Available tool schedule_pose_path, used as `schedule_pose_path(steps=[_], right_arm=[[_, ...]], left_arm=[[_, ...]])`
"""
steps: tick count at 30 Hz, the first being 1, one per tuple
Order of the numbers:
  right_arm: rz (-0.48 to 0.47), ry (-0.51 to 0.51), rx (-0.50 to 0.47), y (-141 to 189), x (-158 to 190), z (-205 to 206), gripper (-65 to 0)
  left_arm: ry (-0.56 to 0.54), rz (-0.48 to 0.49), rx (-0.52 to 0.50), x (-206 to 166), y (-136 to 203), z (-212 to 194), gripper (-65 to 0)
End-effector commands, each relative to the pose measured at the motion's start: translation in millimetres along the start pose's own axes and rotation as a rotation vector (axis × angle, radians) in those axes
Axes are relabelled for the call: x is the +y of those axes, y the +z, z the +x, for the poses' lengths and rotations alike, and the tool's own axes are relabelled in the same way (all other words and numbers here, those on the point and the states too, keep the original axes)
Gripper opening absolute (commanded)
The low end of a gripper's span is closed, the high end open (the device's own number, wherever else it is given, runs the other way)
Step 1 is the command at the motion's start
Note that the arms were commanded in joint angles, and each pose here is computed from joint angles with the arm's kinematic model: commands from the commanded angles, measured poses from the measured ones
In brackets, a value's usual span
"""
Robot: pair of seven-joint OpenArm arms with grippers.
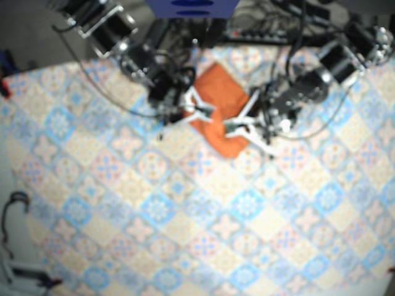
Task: Fold the T-shirt properly
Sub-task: 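Lift and rotate the folded shirt with both grippers to square it, then set the shirt down, open both grippers and pull them back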
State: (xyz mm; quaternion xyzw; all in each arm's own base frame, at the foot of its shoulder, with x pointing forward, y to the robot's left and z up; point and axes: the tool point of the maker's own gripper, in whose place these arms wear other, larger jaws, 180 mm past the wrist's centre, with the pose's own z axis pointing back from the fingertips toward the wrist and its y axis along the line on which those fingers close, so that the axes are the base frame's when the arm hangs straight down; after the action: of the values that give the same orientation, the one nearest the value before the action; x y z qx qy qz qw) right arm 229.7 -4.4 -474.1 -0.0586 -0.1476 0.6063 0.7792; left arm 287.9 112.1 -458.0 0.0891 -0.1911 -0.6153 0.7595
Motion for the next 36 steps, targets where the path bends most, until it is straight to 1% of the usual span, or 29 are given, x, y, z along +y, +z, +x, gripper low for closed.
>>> schedule_pose_path(steps=[1, 5, 11, 13, 18, 27, 33, 36], right_arm=[[0.019, 0.019, -0.052, 4, 5, 16, -49.7], [0.030, 0.088, -0.069, 6, 18, 28, -49.7], [0.015, 0.179, -0.099, 10, 20, 48, -49.7], [0.014, 0.200, -0.120, 13, 24, 58, -50.7], [0.007, 0.247, -0.141, 16, 26, 72, -52.9], [0.015, 0.254, -0.191, 24, 33, 98, -52.9], [0.014, 0.253, -0.193, 24, 34, 99, -52.8], [0.007, 0.239, -0.184, 23, 30, 95, -52.7]], left_arm=[[0.013, 0.048, -0.015, 21, 5, 5, -65.0], [0.044, 0.079, -0.031, 37, 8, 11, -65.0], [0.052, 0.085, -0.053, 41, 8, 23, -65.0], [0.054, 0.081, -0.067, 39, 7, 31, -65.0], [0.073, 0.064, -0.062, 36, -1, 37, -65.0], [0.076, 0.061, -0.089, 35, -3, 53, -65.0], [0.076, 0.061, -0.088, 35, -3, 52, -65.0], [0.073, 0.066, -0.074, 37, -2, 44, -65.0]])
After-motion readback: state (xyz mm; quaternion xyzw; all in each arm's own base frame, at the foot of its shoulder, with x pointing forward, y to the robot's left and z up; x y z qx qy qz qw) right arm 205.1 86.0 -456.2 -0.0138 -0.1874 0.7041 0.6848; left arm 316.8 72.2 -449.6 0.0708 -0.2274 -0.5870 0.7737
